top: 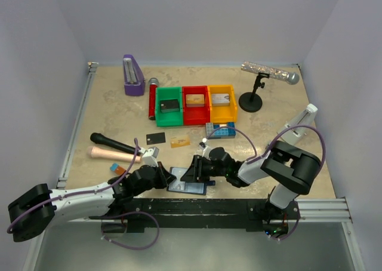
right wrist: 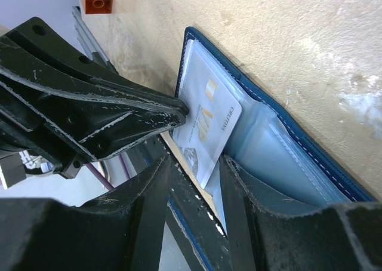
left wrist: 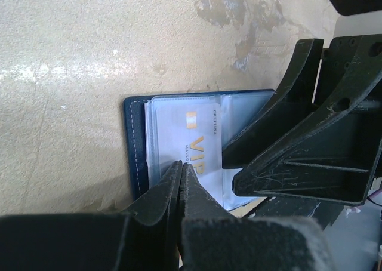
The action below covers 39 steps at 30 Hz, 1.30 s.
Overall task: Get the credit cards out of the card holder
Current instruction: Remove the credit card from the card holder.
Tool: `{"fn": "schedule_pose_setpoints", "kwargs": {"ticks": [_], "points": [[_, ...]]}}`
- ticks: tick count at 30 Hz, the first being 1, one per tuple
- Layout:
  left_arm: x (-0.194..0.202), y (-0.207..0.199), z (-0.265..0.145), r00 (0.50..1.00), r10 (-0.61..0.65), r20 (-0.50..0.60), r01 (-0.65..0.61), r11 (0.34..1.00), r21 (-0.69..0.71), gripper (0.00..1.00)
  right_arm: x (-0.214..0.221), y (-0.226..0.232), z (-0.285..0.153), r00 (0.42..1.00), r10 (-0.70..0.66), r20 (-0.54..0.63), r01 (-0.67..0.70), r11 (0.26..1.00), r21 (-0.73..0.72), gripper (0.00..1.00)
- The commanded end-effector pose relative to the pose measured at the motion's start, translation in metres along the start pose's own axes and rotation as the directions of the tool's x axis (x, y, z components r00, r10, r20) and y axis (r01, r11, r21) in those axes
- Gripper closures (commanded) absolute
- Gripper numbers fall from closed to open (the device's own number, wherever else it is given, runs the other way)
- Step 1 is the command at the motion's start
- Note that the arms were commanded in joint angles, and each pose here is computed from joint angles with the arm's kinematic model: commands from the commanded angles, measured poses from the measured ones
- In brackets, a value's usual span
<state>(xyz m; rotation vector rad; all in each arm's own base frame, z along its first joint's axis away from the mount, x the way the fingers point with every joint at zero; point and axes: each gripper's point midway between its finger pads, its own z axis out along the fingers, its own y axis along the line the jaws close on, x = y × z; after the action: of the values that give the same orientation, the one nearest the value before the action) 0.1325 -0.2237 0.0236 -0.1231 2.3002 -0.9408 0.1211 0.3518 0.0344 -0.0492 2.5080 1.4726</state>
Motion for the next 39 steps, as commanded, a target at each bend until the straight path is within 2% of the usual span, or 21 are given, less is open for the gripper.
{"fn": "schedule_pose_setpoints", "kwargs": {"ticks": [1,8,15,19,26,35,39], "points": [[0.034,0.051,-0.006,0.995,0.03,-0.092,-0.039,0.994,-0.105,1.0,-0.01,0.024,0.001,0.999,-0.017,0.042,0.022,0.994,-0.111,0.58],[0.022,0.037,-0.008,0.998,0.036,-0.06,-0.04,0.996,-0.074,0.99,-0.01,0.021,0.002,0.999,-0.013,0.038,0.016,0.995,-0.099,0.59],[0.008,0.02,-0.011,0.998,0.051,-0.026,-0.052,0.998,-0.044,0.84,-0.007,0.017,0.005,1.0,-0.005,0.026,0.007,0.996,-0.087,0.59],[0.006,0.016,-0.012,0.998,0.052,-0.02,-0.053,0.998,-0.036,0.79,-0.007,0.017,0.005,1.0,-0.007,0.021,0.008,0.996,-0.087,0.59],[-0.005,0.005,-0.015,0.999,0.044,0.024,-0.044,0.999,0.004,0.77,-0.006,0.016,0.006,1.0,-0.008,0.016,0.01,0.996,-0.085,0.59],[-0.01,0.013,-0.02,0.998,0.051,0.037,-0.05,0.998,-0.044,0.76,-0.006,0.016,0.006,1.0,-0.008,0.014,0.009,0.997,-0.083,0.59],[-0.01,0.021,-0.02,0.998,0.043,0.041,-0.04,0.996,-0.079,0.8,-0.006,0.017,0.006,1.0,-0.008,0.013,0.009,0.996,-0.085,0.59]]}}
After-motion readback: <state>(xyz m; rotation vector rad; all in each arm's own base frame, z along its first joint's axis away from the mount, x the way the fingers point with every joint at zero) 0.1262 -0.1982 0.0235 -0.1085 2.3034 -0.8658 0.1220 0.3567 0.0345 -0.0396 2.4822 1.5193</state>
